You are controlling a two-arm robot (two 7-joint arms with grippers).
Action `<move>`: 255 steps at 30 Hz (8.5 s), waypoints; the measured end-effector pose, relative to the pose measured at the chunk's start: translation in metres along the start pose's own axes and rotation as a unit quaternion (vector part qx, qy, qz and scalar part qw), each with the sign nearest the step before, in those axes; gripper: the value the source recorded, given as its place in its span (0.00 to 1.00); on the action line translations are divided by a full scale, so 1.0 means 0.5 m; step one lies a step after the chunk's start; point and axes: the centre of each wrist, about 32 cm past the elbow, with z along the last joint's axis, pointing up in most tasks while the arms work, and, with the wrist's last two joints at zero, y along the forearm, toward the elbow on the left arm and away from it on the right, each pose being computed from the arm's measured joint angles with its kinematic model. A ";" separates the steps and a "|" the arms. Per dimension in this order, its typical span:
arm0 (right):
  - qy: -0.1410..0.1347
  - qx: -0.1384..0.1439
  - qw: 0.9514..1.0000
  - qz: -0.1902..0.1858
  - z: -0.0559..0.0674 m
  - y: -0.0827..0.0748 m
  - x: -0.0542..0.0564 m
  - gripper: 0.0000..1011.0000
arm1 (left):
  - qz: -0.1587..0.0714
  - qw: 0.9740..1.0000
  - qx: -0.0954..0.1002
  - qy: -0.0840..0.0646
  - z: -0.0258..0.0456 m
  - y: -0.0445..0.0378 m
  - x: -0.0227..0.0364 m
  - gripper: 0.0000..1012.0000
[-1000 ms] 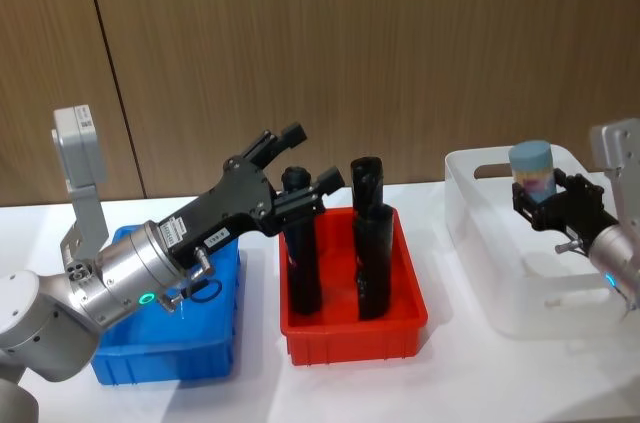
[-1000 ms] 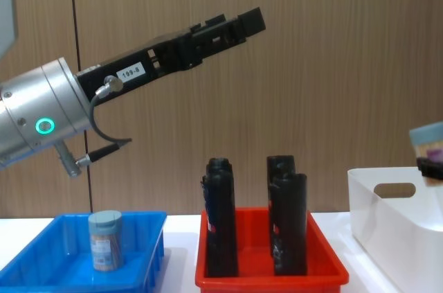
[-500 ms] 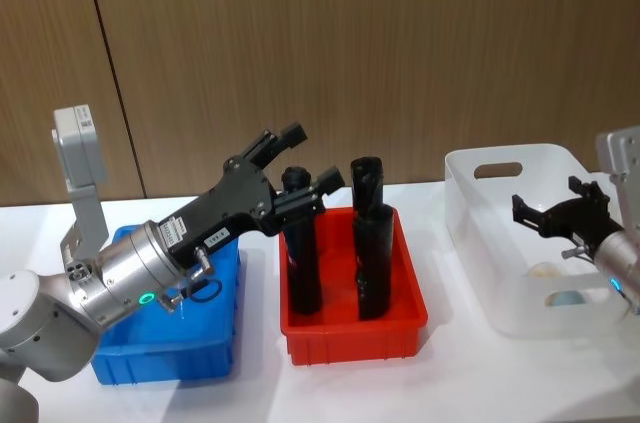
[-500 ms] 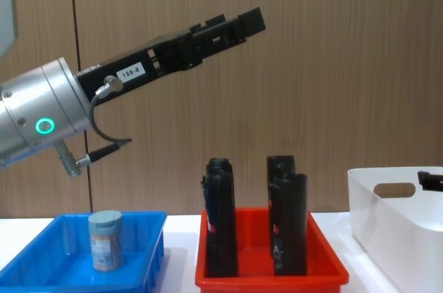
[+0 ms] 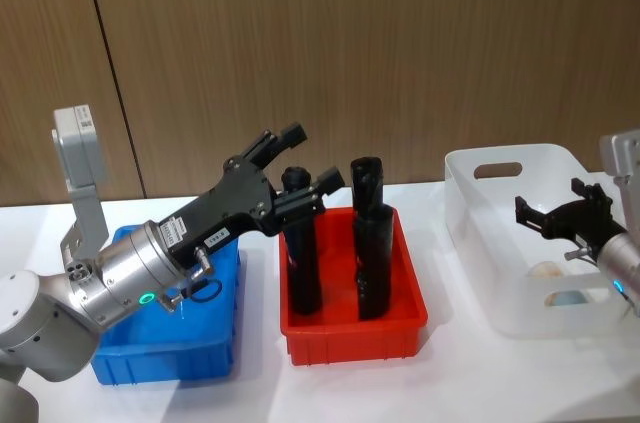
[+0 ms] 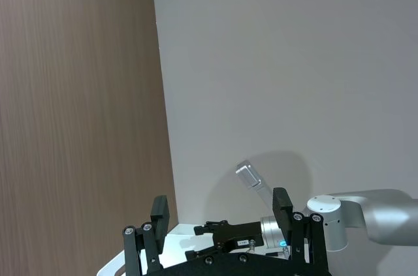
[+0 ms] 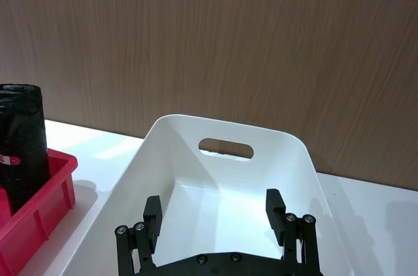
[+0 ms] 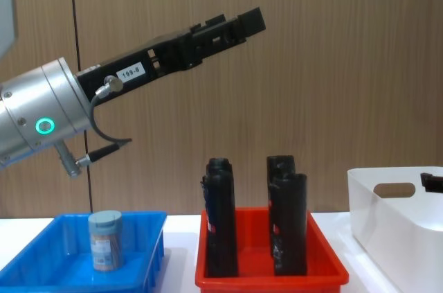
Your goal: Pick the cotton swabs from the blue box and place them into the white box.
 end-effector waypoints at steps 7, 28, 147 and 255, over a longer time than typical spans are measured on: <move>0.000 0.000 1.000 0.000 -0.001 0.000 0.001 0.99 | 0.000 1.000 0.000 0.000 0.000 0.000 0.000 0.99; 0.001 0.013 1.000 0.004 -0.003 -0.023 -0.018 0.99 | 0.035 0.999 0.028 -0.007 -0.006 -0.002 -0.021 0.99; 0.079 0.070 0.985 0.139 0.031 -0.193 -0.159 0.99 | 0.327 0.909 0.187 -0.179 -0.040 -0.021 -0.227 0.99; 0.057 0.049 0.951 0.299 -0.018 0.129 -0.174 0.87 | 0.327 0.909 0.187 -0.180 -0.040 -0.021 -0.227 0.99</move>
